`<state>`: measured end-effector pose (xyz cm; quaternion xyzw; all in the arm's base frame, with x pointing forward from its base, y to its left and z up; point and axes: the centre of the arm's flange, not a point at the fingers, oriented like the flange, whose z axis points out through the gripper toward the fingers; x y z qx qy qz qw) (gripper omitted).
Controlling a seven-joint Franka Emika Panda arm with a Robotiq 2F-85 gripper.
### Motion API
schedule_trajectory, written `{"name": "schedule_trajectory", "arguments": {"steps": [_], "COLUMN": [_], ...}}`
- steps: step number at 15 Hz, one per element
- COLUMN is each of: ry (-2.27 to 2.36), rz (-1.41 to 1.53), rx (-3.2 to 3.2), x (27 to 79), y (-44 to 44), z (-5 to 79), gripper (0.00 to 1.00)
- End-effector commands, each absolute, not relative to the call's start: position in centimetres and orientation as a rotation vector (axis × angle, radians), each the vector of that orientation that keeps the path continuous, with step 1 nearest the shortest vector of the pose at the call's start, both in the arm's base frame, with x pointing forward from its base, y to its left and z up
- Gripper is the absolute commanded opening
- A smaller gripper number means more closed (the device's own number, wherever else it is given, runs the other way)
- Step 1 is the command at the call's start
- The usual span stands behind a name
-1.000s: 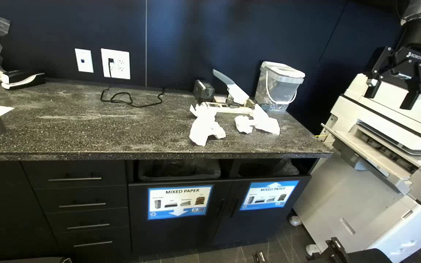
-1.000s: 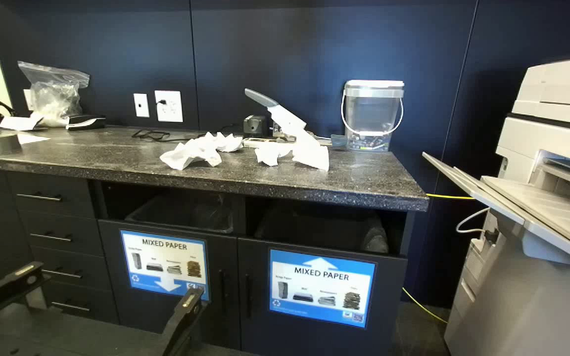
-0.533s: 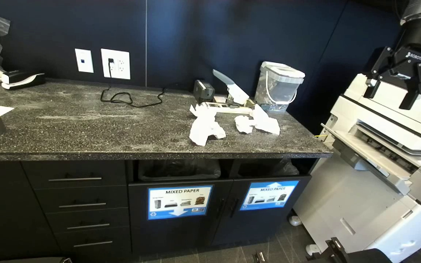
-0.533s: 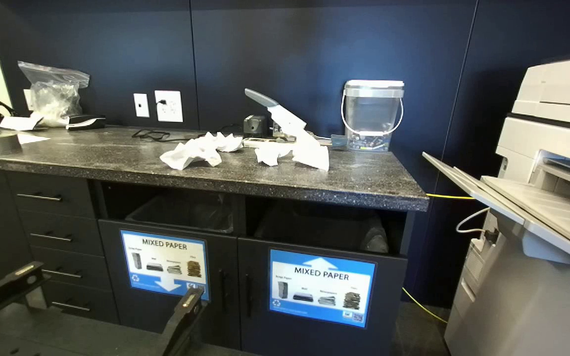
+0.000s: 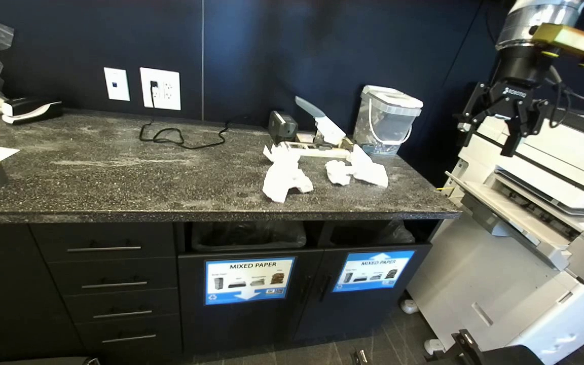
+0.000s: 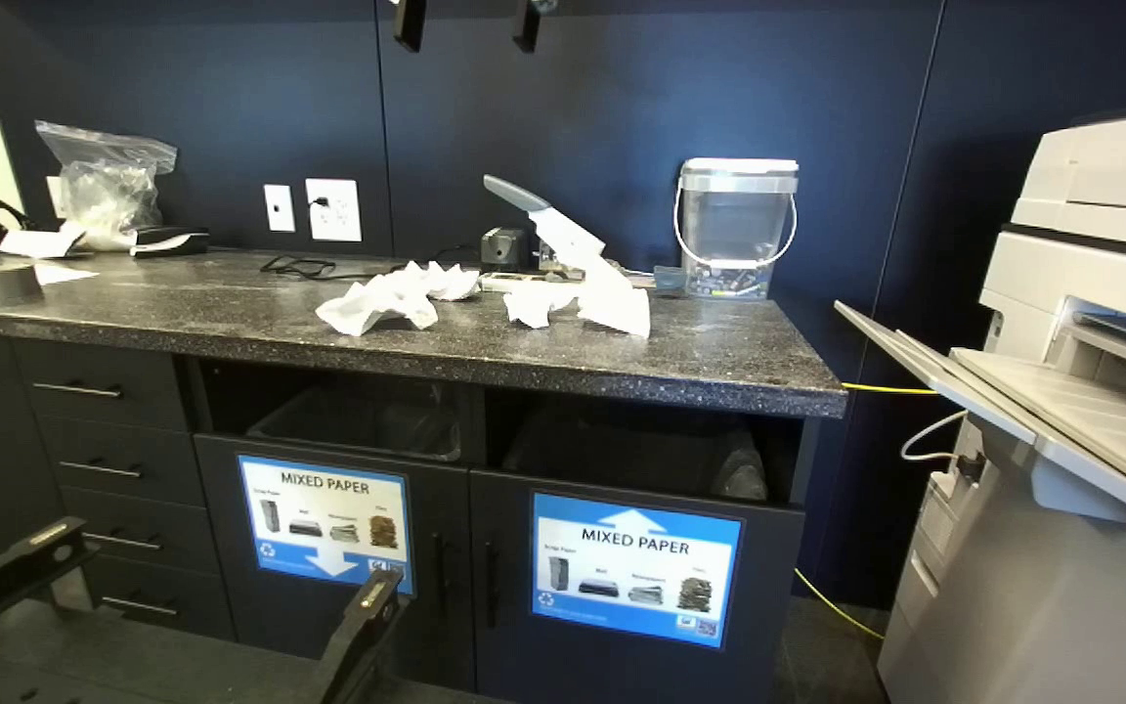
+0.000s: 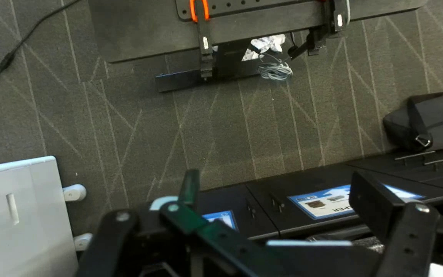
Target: Pick up the papers from the counter and throw them in the bin
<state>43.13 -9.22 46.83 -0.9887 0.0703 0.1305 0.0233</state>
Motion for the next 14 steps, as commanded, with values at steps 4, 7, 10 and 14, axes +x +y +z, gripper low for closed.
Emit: {"name": "schedule_trajectory", "arguments": {"steps": [4,7,10,14], "ry": [0.084,0.063,0.041,0.081], "rz": [0.206,0.109,0.058,-0.012], "rx": [-3.025,-2.987,-2.994,-3.027], "x": [49.3,51.0,52.4,54.5], "y": [-0.4,3.6,7.0,11.3], "z": [44.9,43.9,42.5,40.0], "gripper": [1.0,1.0,1.0,1.0]}}
